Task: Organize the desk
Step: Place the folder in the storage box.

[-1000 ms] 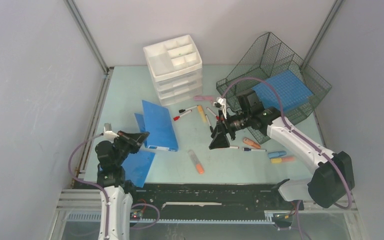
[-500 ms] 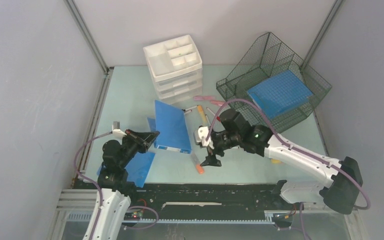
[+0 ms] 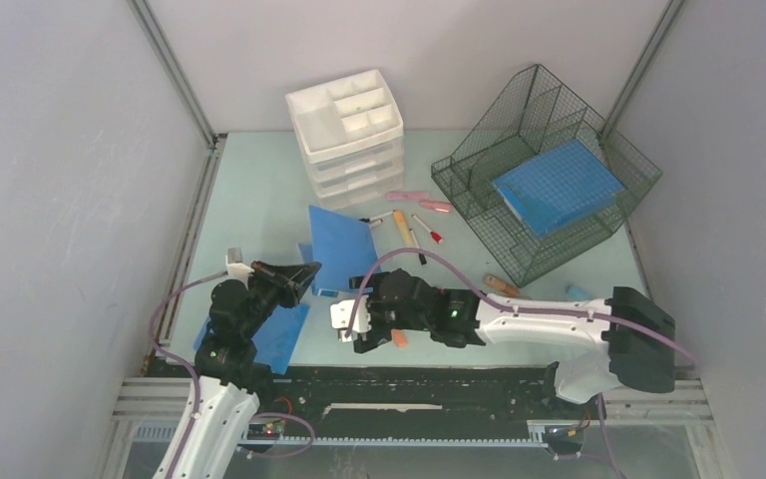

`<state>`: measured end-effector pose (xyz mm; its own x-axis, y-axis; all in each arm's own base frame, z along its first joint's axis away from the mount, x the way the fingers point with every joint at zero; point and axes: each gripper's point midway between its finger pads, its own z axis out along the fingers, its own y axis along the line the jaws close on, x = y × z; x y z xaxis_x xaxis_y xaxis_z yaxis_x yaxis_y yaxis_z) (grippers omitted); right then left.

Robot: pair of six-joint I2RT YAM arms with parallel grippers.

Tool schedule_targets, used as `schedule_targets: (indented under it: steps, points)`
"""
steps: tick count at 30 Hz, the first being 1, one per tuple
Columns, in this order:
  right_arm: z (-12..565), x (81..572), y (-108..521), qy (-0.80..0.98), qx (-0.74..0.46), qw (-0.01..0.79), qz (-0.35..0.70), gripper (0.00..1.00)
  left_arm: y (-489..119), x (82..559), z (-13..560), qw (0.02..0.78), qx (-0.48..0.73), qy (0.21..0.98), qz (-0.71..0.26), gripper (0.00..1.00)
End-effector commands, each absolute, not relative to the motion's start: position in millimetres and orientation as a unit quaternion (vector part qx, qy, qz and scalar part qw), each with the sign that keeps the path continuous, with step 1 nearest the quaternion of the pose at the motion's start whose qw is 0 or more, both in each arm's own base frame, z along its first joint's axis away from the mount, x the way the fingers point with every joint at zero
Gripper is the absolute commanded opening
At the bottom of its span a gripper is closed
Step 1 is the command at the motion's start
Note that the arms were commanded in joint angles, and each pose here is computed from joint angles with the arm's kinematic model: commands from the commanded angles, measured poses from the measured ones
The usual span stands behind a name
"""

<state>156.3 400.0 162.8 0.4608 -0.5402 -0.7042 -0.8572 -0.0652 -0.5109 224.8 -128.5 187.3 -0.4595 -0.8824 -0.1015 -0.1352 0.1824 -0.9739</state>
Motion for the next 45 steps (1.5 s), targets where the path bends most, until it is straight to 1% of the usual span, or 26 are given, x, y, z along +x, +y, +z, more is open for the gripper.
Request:
schedule_targets:
  steps: [1, 5, 8, 10, 11, 13, 14, 15, 18, 21, 22, 25, 29, 33, 35, 36, 39, 42, 45]
  points:
    - [173.2, 192.1, 406.6, 0.516, -0.655, 0.546, 0.087, 0.91, -127.7, 224.7, 221.3, 0.376, -0.375, 0.647, -0.547, 0.00]
    - [158.2, 208.8, 401.5, 0.521, -0.646, 0.556, 0.048, 0.86, -128.3, 222.5, 225.0, 0.375, -0.374, 0.642, -0.555, 0.00]
    - [152.7, 216.8, 397.7, 0.516, -0.647, 0.561, 0.027, 0.75, -128.4, 222.1, 225.8, 0.374, -0.374, 0.641, -0.556, 0.00]
    - [152.3, 219.1, 396.7, 0.512, -0.647, 0.564, 0.021, 0.66, -129.1, 221.6, 226.4, 0.372, -0.374, 0.641, -0.558, 0.00]
    - [152.3, 219.9, 396.5, 0.511, -0.648, 0.565, 0.017, 0.60, -129.2, 221.4, 227.0, 0.372, -0.373, 0.640, -0.559, 0.00]
    - [154.7, 221.5, 396.6, 0.509, -0.645, 0.571, 0.009, 0.45, -129.4, 220.8, 226.8, 0.370, -0.374, 0.639, -0.561, 0.00]
    - [156.7, 222.1, 396.6, 0.507, -0.643, 0.574, 0.005, 0.34, -129.5, 220.2, 227.4, 0.369, -0.375, 0.638, -0.563, 0.00]
    - [158.5, 222.2, 396.4, 0.505, -0.642, 0.577, 0.004, 0.28, -129.5, 219.8, 227.3, 0.369, -0.376, 0.637, -0.564, 0.00]
    - [167.1, 221.6, 396.7, 0.497, -0.635, 0.592, 0.000, 0.16, -130.2, 218.2, 228.1, 0.365, -0.377, 0.634, -0.569, 0.00]
    - [180.9, 223.2, 393.5, 0.500, -0.618, 0.606, 0.000, 0.09, -130.8, 216.1, 230.2, 0.363, -0.376, 0.631, -0.574, 0.04]
    - [185.7, 224.2, 391.9, 0.503, -0.610, 0.611, 0.001, 0.07, -130.6, 215.3, 231.1, 0.363, -0.376, 0.630, -0.575, 0.10]
    - [201.6, 226.2, 384.7, 0.510, -0.591, 0.624, 0.002, 0.00, -130.7, 211.3, 236.2, 0.368, -0.368, 0.632, -0.575, 0.35]
    - [217.0, 223.8, 375.9, 0.515, -0.588, 0.623, 0.018, 0.00, -128.5, 204.5, 249.6, 0.394, -0.345, 0.629, -0.575, 0.67]
    - [226.6, 220.7, 366.1, 0.510, -0.597, 0.618, 0.028, 0.00, -120.6, 195.5, 265.9, 0.437, -0.323, 0.622, -0.564, 0.88]
    - [229.2, 221.2, 360.5, 0.510, -0.600, 0.615, 0.032, 0.00, -115.1, 189.0, 276.4, 0.466, -0.307, 0.618, -0.553, 0.97]
    - [231.0, 221.3, 358.2, 0.510, -0.601, 0.614, 0.036, 0.00, -112.7, 186.1, 280.0, 0.478, -0.302, 0.617, -0.548, 0.99]
    - [236.8, 224.5, 348.8, 0.515, -0.600, 0.611, 0.042, 0.00, -111.7, 177.0, 289.6, 0.496, -0.282, 0.606, -0.554, 1.00]
    - [239.9, 225.9, 343.2, 0.517, -0.601, 0.608, 0.045, 0.00, -116.1, 173.3, 285.4, 0.484, -0.277, 0.605, -0.569, 1.00]
    - [242.8, 228.1, 339.2, 0.517, -0.600, 0.609, 0.040, 0.00, -122.5, 172.9, 276.5, 0.453, -0.287, 0.606, -0.588, 1.00]
